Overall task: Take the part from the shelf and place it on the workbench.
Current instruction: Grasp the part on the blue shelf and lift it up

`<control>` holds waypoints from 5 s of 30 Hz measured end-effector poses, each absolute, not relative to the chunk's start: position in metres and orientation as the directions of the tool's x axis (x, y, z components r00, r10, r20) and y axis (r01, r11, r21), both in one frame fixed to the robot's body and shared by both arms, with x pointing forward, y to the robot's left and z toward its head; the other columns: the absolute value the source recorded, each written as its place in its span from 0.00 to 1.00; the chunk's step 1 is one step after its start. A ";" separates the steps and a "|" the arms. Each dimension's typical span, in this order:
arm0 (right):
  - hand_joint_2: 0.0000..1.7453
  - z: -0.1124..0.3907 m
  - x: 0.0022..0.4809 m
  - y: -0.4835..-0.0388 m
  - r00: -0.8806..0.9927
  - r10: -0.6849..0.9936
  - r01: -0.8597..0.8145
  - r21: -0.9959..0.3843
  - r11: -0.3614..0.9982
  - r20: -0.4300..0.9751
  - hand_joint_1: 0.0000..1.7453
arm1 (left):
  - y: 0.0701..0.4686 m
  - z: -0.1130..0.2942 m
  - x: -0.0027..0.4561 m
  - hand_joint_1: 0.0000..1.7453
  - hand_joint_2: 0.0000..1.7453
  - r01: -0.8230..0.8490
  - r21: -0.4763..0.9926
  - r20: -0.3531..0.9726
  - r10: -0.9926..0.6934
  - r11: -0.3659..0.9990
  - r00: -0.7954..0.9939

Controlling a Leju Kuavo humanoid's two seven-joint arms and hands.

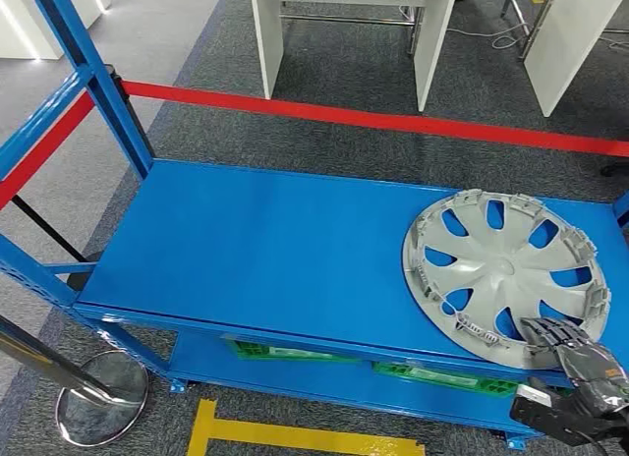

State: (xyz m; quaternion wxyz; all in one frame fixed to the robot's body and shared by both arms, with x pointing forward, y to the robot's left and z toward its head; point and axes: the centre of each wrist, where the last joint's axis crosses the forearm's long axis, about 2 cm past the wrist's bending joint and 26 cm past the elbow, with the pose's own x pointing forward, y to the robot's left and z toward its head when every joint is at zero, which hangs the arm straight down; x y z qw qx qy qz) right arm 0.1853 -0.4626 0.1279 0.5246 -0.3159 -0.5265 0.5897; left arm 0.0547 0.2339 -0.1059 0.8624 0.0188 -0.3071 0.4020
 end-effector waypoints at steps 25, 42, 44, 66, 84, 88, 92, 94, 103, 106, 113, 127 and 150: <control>1.00 0.123 0.190 -0.464 -0.255 0.951 -0.310 -0.946 0.092 0.176 1.00 | 0.229 -0.105 0.057 0.00 0.00 -0.698 -0.218 0.542 0.680 0.682 0.494; 1.00 0.120 0.188 -0.461 -0.271 0.960 -0.247 -0.969 0.002 0.072 1.00 | 0.225 -0.105 0.057 0.00 0.00 -0.697 -0.225 0.537 0.684 0.681 0.494; 1.00 0.120 0.187 -0.459 -0.282 0.959 -0.220 -0.975 -0.028 0.036 1.00 | 0.225 -0.104 0.057 0.00 0.00 -0.696 -0.228 0.536 0.685 0.681 0.493; 1.00 0.148 0.200 -0.429 -0.399 0.912 -0.031 -0.993 -0.118 -0.096 1.00 | 0.221 -0.103 0.060 0.00 0.00 -0.686 -0.231 0.537 0.679 0.689 0.501; 1.00 0.166 0.196 -0.412 -0.392 0.854 0.299 -0.926 -0.232 -0.341 1.00 | 0.218 -0.103 0.061 0.00 0.00 -0.677 -0.220 0.538 0.666 0.702 0.517; 1.00 0.166 0.191 -0.408 -0.385 0.834 0.382 -0.891 -0.247 -0.396 1.00 | 0.218 -0.103 0.061 0.00 0.00 -0.674 -0.217 0.539 0.663 0.706 0.520; 1.00 0.166 0.186 -0.399 -0.368 0.810 0.502 -0.830 -0.241 -0.458 1.00 | 0.217 -0.103 0.061 0.00 0.00 -0.669 -0.212 0.540 0.656 0.712 0.527; 1.00 0.166 0.184 -0.394 -0.356 0.803 0.550 -0.802 -0.232 -0.477 1.00 | 0.217 -0.103 0.061 0.00 0.00 -0.667 -0.209 0.539 0.653 0.715 0.532; 1.00 0.167 0.178 -0.379 -0.339 0.783 0.662 -0.723 -0.196 -0.522 1.00 | 0.216 -0.103 0.060 0.00 0.00 -0.662 -0.196 0.537 0.644 0.723 0.545; 1.00 0.173 0.179 -0.375 -0.342 0.773 0.686 -0.704 -0.184 -0.535 1.00 | 0.217 -0.103 0.060 0.00 0.00 -0.659 -0.192 0.537 0.640 0.727 0.549; 1.00 0.191 0.179 -0.365 -0.325 0.753 0.750 -0.641 -0.164 -0.573 1.00 | 0.218 -0.104 0.057 0.00 0.00 -0.655 -0.177 0.537 0.629 0.735 0.562; 1.00 0.249 0.181 -0.360 -0.170 0.737 0.890 -0.424 -0.171 -0.654 1.00 | 0.222 -0.104 0.056 0.00 0.00 -0.580 -0.158 0.578 0.551 0.799 0.601; 1.00 0.283 0.174 -0.357 -0.074 0.723 0.946 -0.278 -0.167 -0.687 1.00 | 0.223 -0.105 0.055 0.00 1.00 -0.509 -0.122 0.666 0.450 0.852 0.595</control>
